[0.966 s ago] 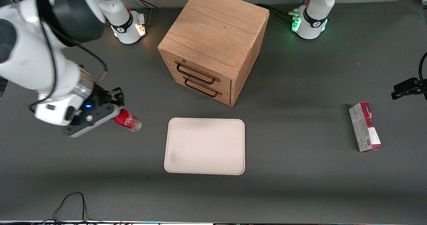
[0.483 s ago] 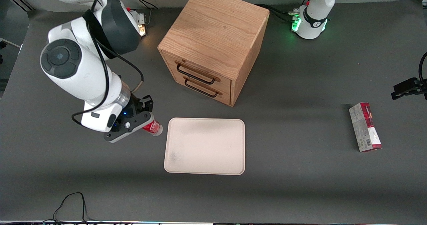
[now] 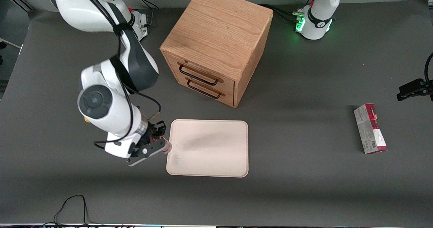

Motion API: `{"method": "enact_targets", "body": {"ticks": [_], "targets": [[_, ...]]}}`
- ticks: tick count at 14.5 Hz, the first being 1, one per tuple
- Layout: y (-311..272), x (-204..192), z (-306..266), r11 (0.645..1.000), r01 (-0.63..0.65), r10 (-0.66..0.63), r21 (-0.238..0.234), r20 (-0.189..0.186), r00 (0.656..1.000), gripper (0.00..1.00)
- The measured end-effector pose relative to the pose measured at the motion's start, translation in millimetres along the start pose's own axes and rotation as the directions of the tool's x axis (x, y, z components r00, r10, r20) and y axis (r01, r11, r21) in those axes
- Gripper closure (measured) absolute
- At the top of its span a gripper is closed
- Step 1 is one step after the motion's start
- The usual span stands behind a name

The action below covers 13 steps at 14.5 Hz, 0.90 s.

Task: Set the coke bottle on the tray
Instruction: 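Lower the bottle onto the tray's corner and open the right gripper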

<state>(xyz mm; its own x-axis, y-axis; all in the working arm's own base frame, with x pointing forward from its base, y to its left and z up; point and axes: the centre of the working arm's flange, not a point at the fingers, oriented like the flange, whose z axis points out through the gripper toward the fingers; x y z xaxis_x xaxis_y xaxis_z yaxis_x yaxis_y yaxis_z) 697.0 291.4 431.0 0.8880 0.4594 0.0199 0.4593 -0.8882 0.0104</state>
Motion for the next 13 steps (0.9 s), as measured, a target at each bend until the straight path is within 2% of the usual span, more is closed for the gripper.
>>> {"method": "enact_targets", "body": {"ticks": [3,6,12,13], "targets": [[1.2,14.0,47.5,1.000,0.000,0.000,-0.005,-0.020,1.000,0.67],[1.5,20.8,82.1,1.000,0.000,-0.001,-0.008,-0.025,1.000,0.67],[1.7,25.4,115.7,1.000,0.001,-0.001,-0.010,-0.032,1.000,0.67],[1.6,26.0,115.3,1.000,-0.001,0.001,-0.011,-0.037,0.999,0.63]]}}
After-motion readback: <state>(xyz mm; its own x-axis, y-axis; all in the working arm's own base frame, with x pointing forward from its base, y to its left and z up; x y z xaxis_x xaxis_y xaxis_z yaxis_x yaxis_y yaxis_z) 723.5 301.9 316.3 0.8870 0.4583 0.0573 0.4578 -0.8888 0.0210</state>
